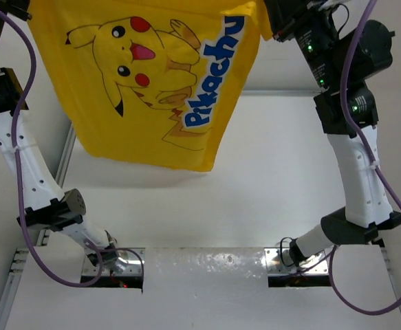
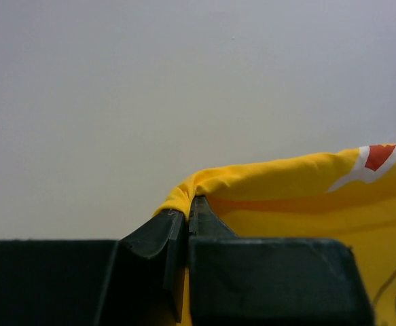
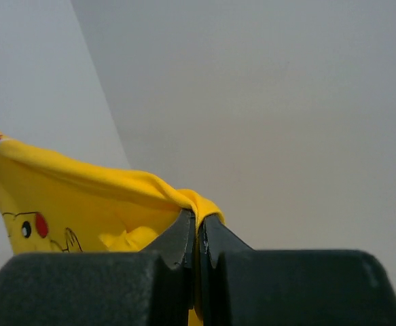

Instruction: Put the pillow into the pillowcase

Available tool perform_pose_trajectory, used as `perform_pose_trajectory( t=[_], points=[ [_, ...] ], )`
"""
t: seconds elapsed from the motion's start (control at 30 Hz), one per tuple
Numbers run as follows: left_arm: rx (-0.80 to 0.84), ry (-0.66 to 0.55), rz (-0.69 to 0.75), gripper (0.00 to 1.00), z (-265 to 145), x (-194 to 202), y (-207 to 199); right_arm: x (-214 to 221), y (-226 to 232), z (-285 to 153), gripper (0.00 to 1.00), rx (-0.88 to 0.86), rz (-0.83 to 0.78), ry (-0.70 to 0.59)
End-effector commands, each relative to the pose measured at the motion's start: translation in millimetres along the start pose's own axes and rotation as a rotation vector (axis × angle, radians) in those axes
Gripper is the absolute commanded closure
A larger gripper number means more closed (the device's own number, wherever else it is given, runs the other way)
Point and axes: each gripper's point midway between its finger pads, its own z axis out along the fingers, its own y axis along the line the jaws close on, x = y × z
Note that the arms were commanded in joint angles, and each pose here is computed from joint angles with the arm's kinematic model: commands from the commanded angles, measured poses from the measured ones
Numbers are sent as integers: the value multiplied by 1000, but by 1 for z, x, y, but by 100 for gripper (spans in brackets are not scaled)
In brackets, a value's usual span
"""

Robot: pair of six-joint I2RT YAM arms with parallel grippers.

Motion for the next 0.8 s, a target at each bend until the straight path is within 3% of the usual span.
perform_pose_trajectory(
  t=[0.0, 0.1, 0.13, 0.17, 0.23, 0.33, 0.4, 0.53, 0.67, 0.77],
  points=[
    [-148, 21, 1, 100, -7, 21, 35, -12, -31, -6, 100, 133, -46, -96],
    [-179, 129, -75, 100, -10, 74, 55, 18, -53, 16, 100, 168, -36, -53],
    [-184, 165, -113, 100, -9, 98, 66, -1, -50, 21, 100, 158, -21, -96],
    [-167, 175, -133, 100, -6, 104, 66, 27, -66, 41, 100, 180, -9, -61],
    [-185, 249, -212, 100, -2, 150, 79, 16, -89, 54, 100, 215, 44, -140],
    [-229, 279, -199, 100, 5, 175, 89, 13, -125, 64, 100, 270, 119, -269],
    [-262, 240, -178, 100, 9, 169, 98, 10, -136, 68, 100, 287, 119, -291],
    [-228, 131, -101, 100, 19, 123, 88, -37, -119, 56, 100, 251, 45, -397],
    [-75, 34, 15, 100, 38, 76, 34, -75, -100, 38, 100, 228, -37, -449],
    [11, 52, 13, 100, 38, 72, -2, -83, -80, 24, 100, 172, -90, -401]
  ],
)
